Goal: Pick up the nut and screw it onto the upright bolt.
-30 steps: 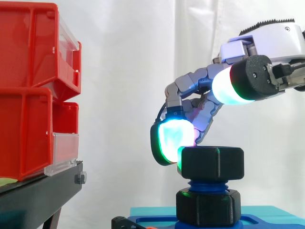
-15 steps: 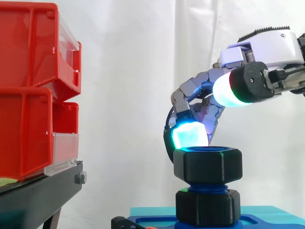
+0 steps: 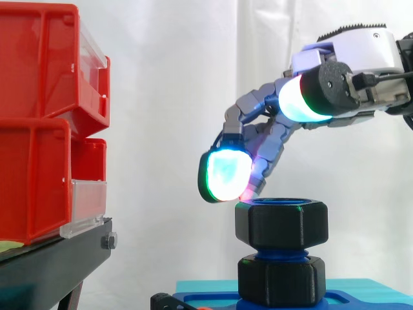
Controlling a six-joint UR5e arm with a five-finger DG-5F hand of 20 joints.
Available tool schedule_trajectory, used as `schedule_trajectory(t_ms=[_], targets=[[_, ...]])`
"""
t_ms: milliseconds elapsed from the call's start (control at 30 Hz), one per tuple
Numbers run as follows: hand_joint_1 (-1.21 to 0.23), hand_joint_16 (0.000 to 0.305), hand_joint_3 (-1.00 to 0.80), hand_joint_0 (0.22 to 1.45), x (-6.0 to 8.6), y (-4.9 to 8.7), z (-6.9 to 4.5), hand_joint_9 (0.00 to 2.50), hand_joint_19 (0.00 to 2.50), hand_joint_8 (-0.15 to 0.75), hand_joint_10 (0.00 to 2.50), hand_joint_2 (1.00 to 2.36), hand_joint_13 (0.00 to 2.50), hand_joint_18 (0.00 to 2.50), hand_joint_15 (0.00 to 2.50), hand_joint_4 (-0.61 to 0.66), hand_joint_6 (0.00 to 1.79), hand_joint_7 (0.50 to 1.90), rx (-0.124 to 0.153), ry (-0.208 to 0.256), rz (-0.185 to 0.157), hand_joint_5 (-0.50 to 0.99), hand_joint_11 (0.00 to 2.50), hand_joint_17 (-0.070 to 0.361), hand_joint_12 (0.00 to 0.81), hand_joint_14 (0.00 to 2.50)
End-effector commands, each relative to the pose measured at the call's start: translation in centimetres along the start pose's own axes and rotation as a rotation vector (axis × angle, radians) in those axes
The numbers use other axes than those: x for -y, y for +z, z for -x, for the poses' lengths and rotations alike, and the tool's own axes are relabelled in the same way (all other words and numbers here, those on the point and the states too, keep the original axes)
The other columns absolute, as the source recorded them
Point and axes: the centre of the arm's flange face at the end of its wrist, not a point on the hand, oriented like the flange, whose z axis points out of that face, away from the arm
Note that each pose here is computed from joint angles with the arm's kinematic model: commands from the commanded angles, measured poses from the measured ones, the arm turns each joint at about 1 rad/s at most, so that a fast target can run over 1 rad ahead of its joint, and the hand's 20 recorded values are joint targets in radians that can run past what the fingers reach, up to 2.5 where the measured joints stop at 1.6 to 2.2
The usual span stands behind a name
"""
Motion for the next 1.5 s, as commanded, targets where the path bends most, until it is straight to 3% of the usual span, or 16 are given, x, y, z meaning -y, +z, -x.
schedule_trajectory(t_ms=[0,200,433,533,700,967,1067,1467], targets=[[-0.18,0.025,-0.50,0.52,-0.5,0.3,0.3,0.73,0.00,0.263,0.00,1.00,0.53,0.13,0.00,0.20,0.50,0.77,0.007,-0.002,0.008,-0.16,0.00,0.056,0.292,0.00],[-0.16,0.027,-0.50,0.52,-1.8,0.7,0.1,0.70,0.00,0.258,0.00,1.00,0.50,0.10,0.00,0.19,0.50,0.73,0.015,-0.004,0.026,-0.16,0.00,0.061,0.300,0.00],[-0.13,0.034,-0.50,0.51,-5.0,1.5,-0.5,0.63,0.00,0.243,0.00,1.00,0.34,0.00,0.00,0.18,0.50,0.71,0.016,-0.007,0.055,-0.16,0.00,0.076,0.323,0.00],[-0.13,0.035,-0.50,0.51,-6.1,1.6,-1.5,0.59,0.00,0.237,0.00,1.00,0.28,0.00,0.00,0.18,0.50,0.70,0.004,-0.008,0.045,-0.15,0.00,0.079,0.329,0.00],[-0.12,0.037,-0.50,0.50,-7.3,2.1,-1.7,0.55,0.00,0.233,0.00,1.00,0.24,0.00,0.00,0.17,0.50,0.70,0.028,-0.001,0.039,-0.15,0.00,0.083,0.338,0.00],[-0.11,0.037,-0.50,0.50,-7.9,2.1,-2.0,0.55,0.00,0.235,0.00,1.00,0.24,0.00,0.00,0.18,0.50,0.71,0.022,0.000,0.043,-0.15,0.00,0.084,0.339,0.00],[-0.10,0.038,-0.50,0.50,-7.6,1.9,-3.1,0.55,0.00,0.236,0.00,1.00,0.24,0.00,0.00,0.17,0.50,0.72,0.002,0.005,0.040,-0.15,0.00,0.084,0.339,0.00],[-0.11,0.038,-0.50,0.50,-7.5,1.8,-3.4,0.55,0.00,0.243,0.00,1.00,0.25,0.00,0.00,0.18,0.50,0.75,-0.003,0.022,0.041,-0.14,0.00,0.085,0.340,0.00]])
